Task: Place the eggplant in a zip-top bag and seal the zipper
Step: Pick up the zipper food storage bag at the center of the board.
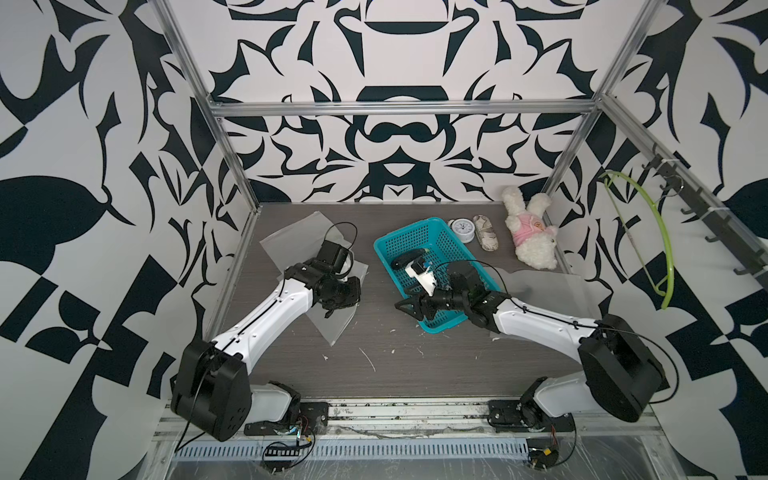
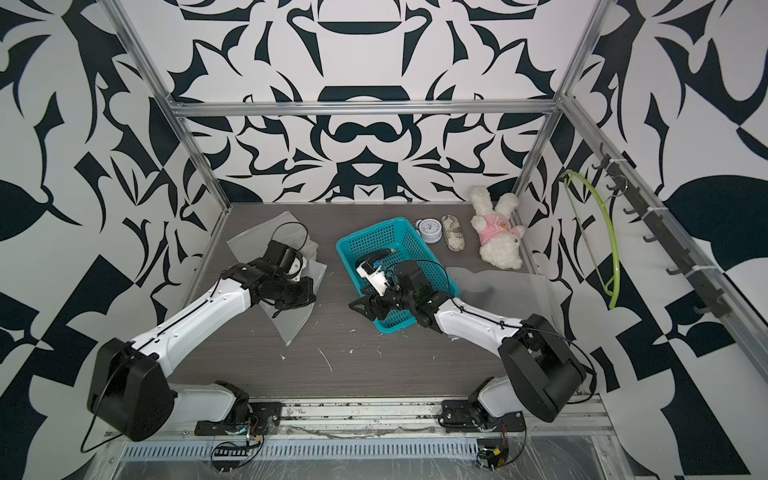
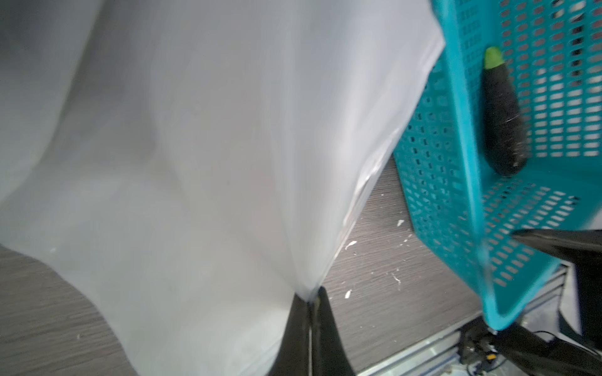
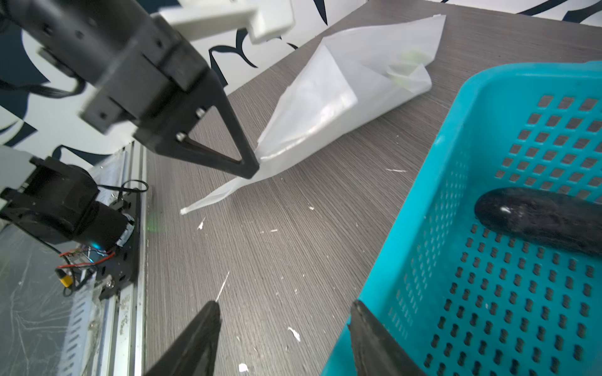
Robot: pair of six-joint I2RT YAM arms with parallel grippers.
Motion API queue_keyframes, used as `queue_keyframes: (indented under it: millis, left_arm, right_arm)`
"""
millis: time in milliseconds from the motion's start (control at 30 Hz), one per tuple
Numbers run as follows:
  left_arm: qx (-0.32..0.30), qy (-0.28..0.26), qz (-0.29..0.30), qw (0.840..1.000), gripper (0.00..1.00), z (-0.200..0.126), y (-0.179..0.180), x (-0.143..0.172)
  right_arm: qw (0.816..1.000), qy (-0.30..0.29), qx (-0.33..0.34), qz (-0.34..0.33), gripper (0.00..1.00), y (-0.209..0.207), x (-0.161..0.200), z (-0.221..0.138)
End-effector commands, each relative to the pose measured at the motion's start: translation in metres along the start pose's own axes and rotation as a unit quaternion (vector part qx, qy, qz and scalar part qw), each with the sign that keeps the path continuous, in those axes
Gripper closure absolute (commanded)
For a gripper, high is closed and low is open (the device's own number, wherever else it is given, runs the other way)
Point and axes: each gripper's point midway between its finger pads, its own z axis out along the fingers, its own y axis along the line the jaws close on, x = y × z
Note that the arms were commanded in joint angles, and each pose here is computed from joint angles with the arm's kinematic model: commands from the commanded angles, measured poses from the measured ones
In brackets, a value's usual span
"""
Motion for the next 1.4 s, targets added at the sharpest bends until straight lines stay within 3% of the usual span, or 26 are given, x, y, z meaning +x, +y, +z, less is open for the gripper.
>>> queue_keyframes:
  millis: [0, 200, 500, 967, 1167, 1367]
  left_arm:
    - [0.051, -0.029, -0.075, 0.995, 1.0, -0.012, -0.015, -0.011]
    - [0.092, -0.081, -0.133, 0.983, 1.0, -0.039, -0.036, -0.036]
    - [0.189, -0.176, -0.154, 0.954, 1.0, -0.104, -0.077, -0.073]
    - [0.259, -0.167, -0.13, 0.942, 1.0, -0.109, -0.101, -0.075]
    - [0.305, -0.176, -0.099, 0.931, 1.0, -0.145, -0.137, -0.089]
    - [0.29, -0.23, -0.077, 0.926, 1.0, -0.192, -0.141, -0.098]
  right_arm:
    - [0.998, -0.047, -0.029, -0.01, 0.35, 0.02, -0.037, 0.005]
    - [0.997, -0.076, -0.027, -0.015, 0.35, 0.034, -0.059, 0.018]
    - [0.989, -0.14, -0.025, -0.039, 0.4, 0.047, -0.103, 0.015]
    - [0.984, -0.175, -0.005, -0.043, 0.41, 0.048, -0.128, -0.002]
    - [0.978, -0.206, -0.01, -0.041, 0.41, 0.046, -0.15, -0.028]
    - [0.974, -0.22, -0.016, -0.049, 0.39, 0.053, -0.162, -0.047]
